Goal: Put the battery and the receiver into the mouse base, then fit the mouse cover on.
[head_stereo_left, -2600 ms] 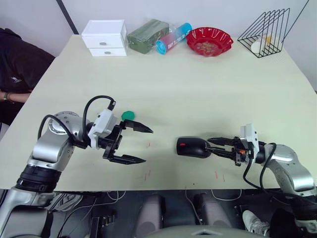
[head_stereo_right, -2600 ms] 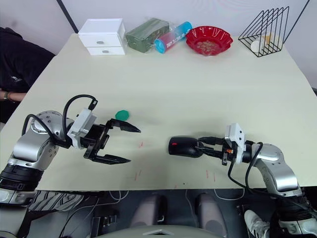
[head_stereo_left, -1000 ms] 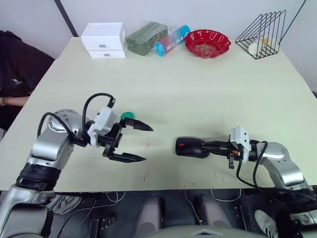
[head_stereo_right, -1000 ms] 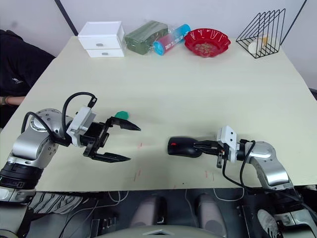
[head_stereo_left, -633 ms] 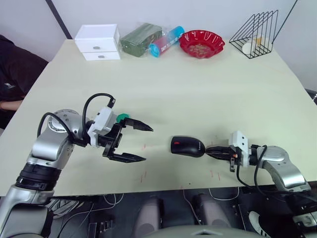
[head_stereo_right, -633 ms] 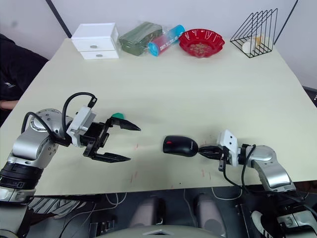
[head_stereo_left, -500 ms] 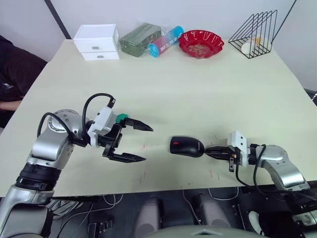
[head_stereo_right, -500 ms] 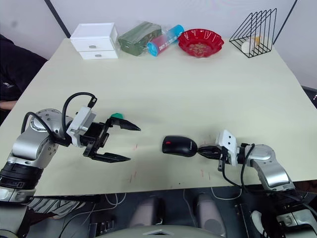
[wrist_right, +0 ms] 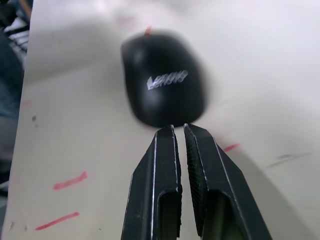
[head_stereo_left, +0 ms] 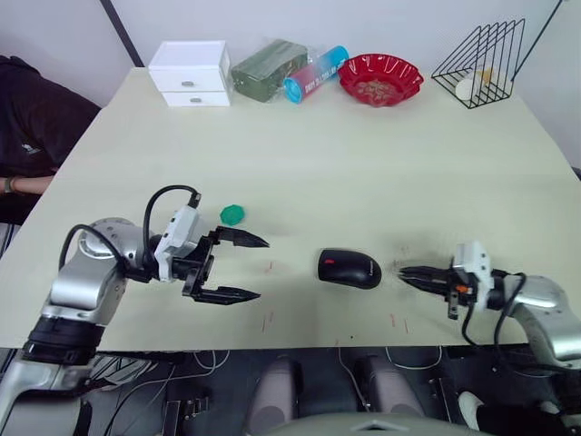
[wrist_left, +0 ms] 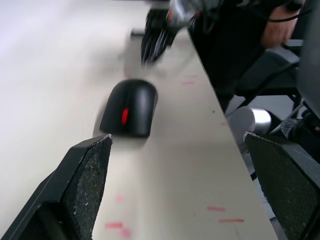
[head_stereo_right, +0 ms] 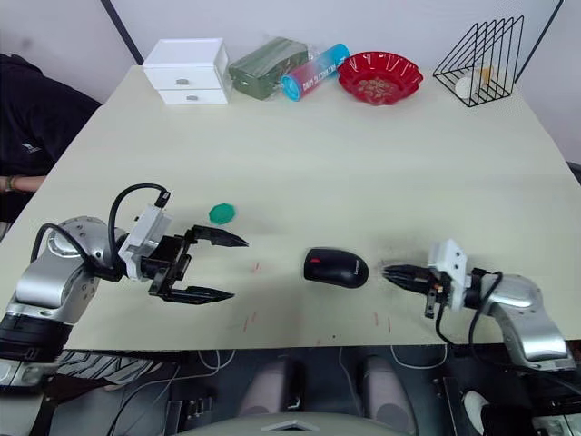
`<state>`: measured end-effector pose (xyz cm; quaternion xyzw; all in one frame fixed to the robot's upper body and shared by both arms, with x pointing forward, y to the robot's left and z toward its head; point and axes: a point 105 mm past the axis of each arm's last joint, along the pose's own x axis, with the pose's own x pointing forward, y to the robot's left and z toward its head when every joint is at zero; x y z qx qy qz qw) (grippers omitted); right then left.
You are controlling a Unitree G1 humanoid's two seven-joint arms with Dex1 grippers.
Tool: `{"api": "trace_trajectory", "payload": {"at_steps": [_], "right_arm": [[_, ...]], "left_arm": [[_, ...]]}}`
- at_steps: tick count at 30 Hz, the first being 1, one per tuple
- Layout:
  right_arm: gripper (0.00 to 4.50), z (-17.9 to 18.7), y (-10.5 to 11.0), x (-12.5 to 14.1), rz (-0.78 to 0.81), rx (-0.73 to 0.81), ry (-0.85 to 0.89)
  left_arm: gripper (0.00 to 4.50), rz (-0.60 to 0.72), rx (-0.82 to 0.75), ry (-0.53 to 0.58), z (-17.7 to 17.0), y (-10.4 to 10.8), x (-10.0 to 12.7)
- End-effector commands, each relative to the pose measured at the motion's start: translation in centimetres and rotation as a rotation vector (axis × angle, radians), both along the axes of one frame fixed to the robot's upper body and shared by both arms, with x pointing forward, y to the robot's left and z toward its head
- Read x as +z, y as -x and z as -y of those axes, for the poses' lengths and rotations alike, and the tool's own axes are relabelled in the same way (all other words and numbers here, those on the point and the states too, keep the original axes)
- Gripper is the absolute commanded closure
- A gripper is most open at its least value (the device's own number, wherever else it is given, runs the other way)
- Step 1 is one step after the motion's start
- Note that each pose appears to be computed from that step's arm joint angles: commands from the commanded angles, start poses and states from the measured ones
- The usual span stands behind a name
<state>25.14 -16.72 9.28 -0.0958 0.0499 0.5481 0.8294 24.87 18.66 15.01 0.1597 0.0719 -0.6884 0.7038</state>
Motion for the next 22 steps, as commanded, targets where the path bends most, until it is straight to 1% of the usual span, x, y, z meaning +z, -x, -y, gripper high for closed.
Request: {"api": "trace_trajectory", "payload": {"at_steps": [1, 4, 5, 7, 8, 9, 11, 12, 14, 17, 19, 22], "right_arm": [[3.42, 1.5, 0.6, 1.9, 0.047, -0.058, -0.050], [2.25, 2.9, 1.4, 1.9, 0.038, -0.107, -0.059], [1.88, 3.7, 1.7, 1.7, 0.033, -0.139, -0.059], [1.10, 4.6, 2.1, 1.5, 0.028, -0.175, -0.060], [0.56, 4.9, 2.2, 1.5, 0.027, -0.189, -0.063], [0.04, 5.6, 2.3, 1.4, 0.026, -0.217, -0.063], [0.04, 6.8, 2.5, 1.2, 0.025, -0.270, -0.064], [0.04, 7.7, 2.6, 1.1, 0.028, -0.311, -0.069], [0.04, 8.8, 2.9, 1.0, 0.033, -0.355, -0.076], [0.04, 9.3, 3.0, 1.0, 0.035, -0.373, -0.086], [0.04, 10.0, 3.2, 0.5, 0.029, -0.390, -0.085], [0.04, 10.6, 3.6, -0.2, 0.004, -0.395, -0.084]], "left_arm": [[0.00, -0.015, 0.132, 0.026, -1.1, -0.3, 0.2], [0.00, -0.043, 0.255, 0.053, -1.8, -0.6, -0.3], [0.00, -0.030, 0.320, 0.049, -2.4, -0.7, -0.9], [0.00, -0.013, 0.389, 0.037, -3.2, -0.8, -1.5], [0.00, -0.009, 0.408, 0.047, -3.3, -0.7, -1.5], [0.00, -0.017, 0.462, 0.068, -3.7, -0.9, -1.6], [0.00, -0.016, 0.546, 0.088, -4.5, -1.1, -2.0], [0.00, -0.008, 0.621, 0.105, -5.2, -1.4, -2.2], [0.00, 0.011, 0.706, 0.108, -6.3, -1.4, -2.6], [0.00, 0.018, 0.745, 0.093, -6.7, -1.2, -3.0], [0.00, 0.008, 0.794, 0.105, -7.4, -1.1, -3.2], [0.00, 0.029, 0.823, 0.084, -8.3, -0.9, -3.4]]}}
